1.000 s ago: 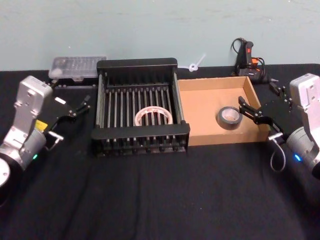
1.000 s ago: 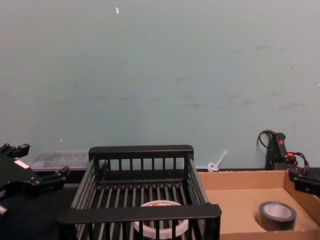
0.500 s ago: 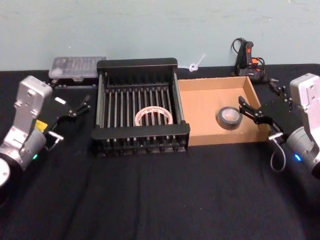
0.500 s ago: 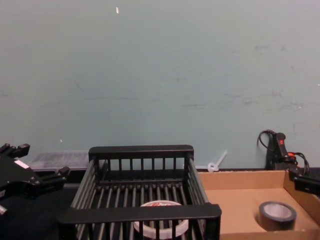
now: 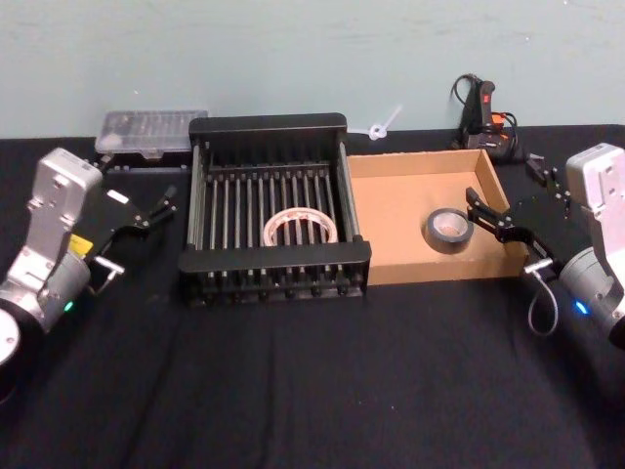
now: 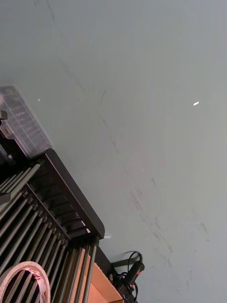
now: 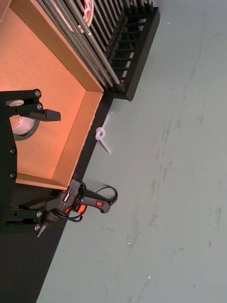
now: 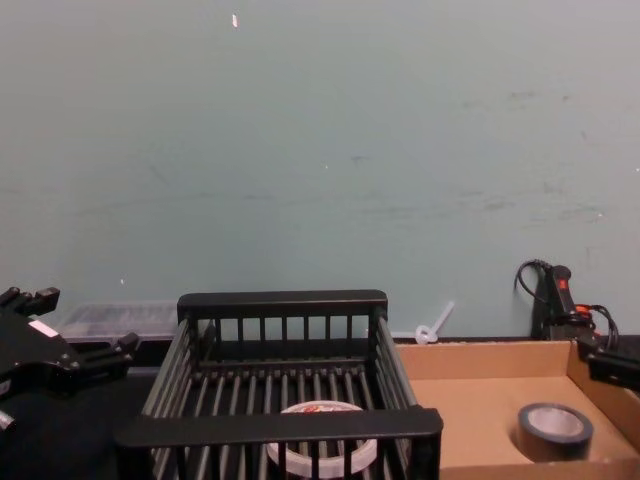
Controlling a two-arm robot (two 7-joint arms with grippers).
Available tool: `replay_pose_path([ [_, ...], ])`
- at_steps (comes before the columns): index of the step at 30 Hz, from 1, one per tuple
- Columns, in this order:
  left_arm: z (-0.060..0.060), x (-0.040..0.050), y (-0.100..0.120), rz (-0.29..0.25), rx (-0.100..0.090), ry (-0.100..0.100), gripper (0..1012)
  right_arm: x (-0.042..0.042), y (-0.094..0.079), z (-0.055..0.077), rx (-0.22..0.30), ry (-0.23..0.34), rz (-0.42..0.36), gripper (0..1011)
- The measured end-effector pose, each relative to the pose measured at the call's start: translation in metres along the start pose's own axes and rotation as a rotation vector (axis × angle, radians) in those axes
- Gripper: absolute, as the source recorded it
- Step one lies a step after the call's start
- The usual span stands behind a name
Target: Pick up the white tape and place it into the black box , Pick up the silver tape and place it into the brown box.
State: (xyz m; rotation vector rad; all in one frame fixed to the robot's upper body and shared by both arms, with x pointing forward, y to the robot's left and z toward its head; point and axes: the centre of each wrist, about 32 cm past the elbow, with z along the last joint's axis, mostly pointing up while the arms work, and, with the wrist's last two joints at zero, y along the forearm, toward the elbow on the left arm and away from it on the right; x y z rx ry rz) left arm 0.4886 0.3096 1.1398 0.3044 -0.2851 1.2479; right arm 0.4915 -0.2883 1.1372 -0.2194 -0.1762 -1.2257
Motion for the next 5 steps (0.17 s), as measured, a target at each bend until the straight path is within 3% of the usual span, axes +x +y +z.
replay_pose_path([
  [5,0.0000,0.0000,0.0000,0.000,0.000,0.000,1001,0.0000,0.0000,0.0000,0.000,0.000,0.000,1003],
])
